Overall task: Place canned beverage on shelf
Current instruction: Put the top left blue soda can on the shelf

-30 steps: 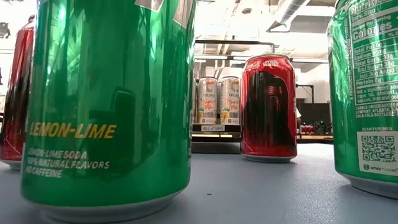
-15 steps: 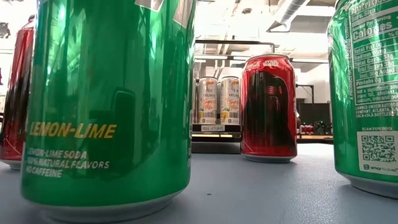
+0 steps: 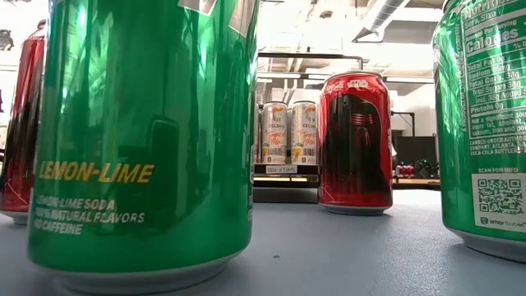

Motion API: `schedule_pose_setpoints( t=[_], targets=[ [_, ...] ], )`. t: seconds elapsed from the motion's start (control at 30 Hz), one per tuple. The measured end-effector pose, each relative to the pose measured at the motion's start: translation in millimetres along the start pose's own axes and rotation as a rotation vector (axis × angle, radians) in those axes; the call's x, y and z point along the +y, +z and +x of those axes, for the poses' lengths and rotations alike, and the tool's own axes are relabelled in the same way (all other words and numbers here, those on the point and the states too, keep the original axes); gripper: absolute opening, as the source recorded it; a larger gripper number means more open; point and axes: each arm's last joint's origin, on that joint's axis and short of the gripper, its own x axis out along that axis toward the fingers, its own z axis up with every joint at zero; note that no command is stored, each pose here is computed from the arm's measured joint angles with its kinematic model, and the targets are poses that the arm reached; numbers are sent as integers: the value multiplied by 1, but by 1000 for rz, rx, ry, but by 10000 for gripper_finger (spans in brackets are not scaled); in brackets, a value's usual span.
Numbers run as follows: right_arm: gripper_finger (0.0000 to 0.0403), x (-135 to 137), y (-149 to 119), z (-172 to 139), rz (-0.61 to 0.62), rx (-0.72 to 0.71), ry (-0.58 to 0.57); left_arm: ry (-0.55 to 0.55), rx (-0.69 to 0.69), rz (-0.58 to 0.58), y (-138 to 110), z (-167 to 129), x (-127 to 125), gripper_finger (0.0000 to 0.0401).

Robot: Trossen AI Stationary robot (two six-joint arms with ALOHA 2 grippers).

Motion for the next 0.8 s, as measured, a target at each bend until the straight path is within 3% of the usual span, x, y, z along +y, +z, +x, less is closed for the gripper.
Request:
schedule_pose_setpoints(
  t=[0.13, 0.47, 0.67, 0.8],
  targets=[
    [208, 0, -1, 1, 4, 4, 1, 13, 18, -18, 0, 0, 0, 237],
    [209, -9, 0, -6, -10, -15, -49, 190, 207, -161, 14, -12, -1, 301],
    [209, -34, 5, -22, -39, -105, -123, 353, 280, -296, 19, -45, -3, 304],
    [208, -56, 0, -35, -17, -114, -203, 480, 253, -444, 20, -78, -3, 304]
  ],
)
